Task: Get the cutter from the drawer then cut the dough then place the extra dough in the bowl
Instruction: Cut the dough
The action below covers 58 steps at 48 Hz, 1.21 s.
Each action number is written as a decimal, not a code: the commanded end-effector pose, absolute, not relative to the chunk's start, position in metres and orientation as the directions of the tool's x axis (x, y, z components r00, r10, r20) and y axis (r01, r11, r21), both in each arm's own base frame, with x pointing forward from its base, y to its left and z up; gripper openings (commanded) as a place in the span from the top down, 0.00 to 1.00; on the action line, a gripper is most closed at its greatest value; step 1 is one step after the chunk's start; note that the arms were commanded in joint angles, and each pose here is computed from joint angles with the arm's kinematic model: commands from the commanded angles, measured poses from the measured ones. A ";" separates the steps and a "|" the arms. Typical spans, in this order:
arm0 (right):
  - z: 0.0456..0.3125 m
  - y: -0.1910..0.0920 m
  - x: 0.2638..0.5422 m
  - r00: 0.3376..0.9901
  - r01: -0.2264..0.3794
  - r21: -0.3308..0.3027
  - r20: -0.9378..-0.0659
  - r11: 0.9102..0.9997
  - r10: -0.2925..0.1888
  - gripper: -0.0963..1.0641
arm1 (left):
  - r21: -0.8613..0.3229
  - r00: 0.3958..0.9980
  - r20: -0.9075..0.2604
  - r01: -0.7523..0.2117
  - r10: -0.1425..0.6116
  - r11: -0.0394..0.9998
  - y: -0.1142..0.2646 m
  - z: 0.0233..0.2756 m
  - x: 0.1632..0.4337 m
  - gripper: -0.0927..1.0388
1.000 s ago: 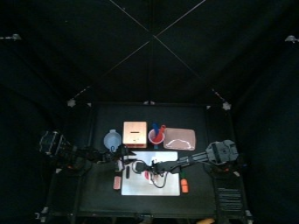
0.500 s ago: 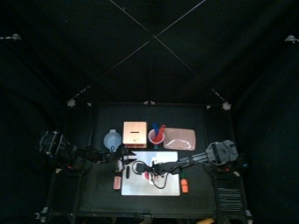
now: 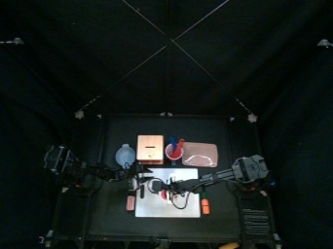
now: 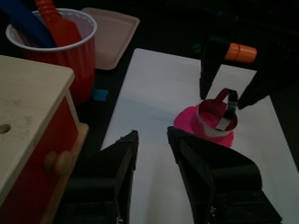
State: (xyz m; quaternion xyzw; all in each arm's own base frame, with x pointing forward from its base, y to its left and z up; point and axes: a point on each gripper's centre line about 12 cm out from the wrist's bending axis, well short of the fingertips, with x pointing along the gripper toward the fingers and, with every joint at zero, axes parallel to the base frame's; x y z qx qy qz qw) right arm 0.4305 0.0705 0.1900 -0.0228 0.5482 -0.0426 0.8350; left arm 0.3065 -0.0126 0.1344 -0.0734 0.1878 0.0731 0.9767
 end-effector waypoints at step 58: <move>0.196 0.043 0.312 0.899 -0.165 0.086 -0.397 0.983 0.186 0.19 | 0.006 0.992 -0.129 0.004 -0.003 1.000 -0.036 0.176 0.371 0.27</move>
